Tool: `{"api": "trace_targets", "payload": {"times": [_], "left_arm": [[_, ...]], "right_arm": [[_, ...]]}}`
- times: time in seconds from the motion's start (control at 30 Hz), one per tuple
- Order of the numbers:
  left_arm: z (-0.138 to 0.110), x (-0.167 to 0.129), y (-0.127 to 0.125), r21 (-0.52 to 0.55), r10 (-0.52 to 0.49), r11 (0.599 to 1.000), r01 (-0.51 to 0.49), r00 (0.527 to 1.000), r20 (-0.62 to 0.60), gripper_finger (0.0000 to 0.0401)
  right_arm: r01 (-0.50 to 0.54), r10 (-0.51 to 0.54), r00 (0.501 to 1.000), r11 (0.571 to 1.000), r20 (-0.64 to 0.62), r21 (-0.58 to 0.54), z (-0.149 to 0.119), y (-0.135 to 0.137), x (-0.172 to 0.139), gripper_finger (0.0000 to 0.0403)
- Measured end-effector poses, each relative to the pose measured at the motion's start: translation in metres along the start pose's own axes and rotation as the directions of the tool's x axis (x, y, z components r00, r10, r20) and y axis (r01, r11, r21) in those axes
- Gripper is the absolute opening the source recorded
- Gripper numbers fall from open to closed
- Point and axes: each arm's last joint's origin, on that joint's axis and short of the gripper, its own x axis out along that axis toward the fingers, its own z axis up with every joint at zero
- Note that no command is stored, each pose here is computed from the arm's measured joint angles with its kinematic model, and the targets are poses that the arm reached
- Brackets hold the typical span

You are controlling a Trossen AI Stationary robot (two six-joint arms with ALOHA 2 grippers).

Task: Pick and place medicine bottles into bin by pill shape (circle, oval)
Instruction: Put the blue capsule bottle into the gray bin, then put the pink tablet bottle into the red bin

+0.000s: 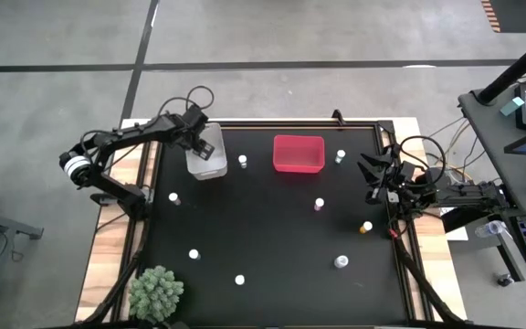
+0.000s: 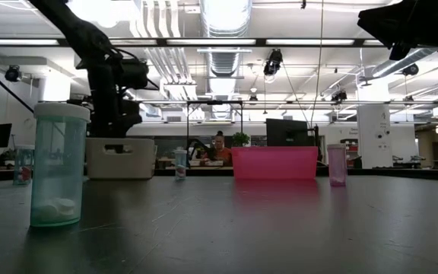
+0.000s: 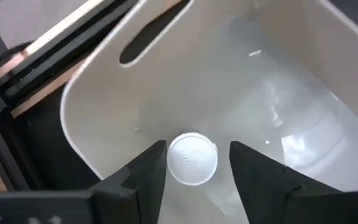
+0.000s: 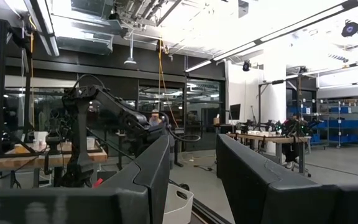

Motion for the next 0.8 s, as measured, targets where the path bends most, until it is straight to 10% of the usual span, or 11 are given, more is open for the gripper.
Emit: {"api": "trace_targets", "payload": {"times": [0.8], "left_arm": [[0.016, -0.035, 0.001, 0.022, -0.012, 1.000, 0.011, 1.000, 0.021, 0.0163]], "right_arm": [[0.000, 0.000, 1.000, 1.000, 0.000, 0.000, 0.000, 0.000, 0.000, 0.0123]]}}
